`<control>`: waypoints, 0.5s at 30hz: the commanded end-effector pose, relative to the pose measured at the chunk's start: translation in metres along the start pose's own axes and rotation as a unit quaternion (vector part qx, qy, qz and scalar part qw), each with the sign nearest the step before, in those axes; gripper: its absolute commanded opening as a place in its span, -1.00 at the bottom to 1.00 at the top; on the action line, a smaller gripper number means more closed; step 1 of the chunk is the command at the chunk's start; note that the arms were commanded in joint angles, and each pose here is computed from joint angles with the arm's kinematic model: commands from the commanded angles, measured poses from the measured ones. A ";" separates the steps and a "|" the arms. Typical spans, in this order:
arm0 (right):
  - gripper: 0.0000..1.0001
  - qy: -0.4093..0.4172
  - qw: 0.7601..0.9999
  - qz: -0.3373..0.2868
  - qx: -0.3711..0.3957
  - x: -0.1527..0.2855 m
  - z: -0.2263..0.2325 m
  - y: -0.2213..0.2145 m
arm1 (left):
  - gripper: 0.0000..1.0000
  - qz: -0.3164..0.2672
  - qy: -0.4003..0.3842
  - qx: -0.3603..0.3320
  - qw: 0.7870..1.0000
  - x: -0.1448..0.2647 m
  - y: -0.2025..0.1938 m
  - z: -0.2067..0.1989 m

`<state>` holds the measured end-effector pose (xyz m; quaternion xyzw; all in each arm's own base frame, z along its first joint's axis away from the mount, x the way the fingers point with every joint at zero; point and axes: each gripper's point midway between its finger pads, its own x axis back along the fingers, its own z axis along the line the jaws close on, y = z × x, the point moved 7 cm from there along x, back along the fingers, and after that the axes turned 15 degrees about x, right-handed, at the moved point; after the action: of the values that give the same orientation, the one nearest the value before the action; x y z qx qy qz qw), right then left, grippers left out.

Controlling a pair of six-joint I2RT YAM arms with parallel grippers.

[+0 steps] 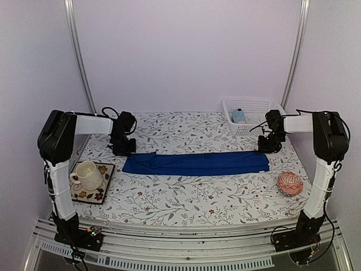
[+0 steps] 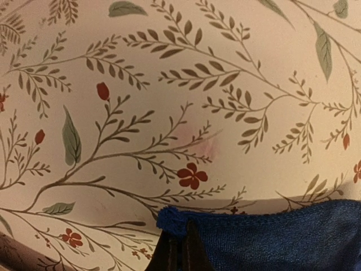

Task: Roll the towels
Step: Fold the towel at the center of the board.

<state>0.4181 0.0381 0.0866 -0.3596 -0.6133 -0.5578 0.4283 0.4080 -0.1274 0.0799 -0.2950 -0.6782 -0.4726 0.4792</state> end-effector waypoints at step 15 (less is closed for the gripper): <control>-0.01 0.003 0.999 -0.049 -0.006 0.055 -0.004 0.018 | 0.83 -0.046 -0.035 0.043 0.997 0.051 0.026 0.011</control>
<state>0.4220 0.0339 0.1008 -0.3603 -0.6183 -0.5565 0.4222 0.4024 -0.1149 0.0892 -0.2908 -0.6912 -0.4535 0.4818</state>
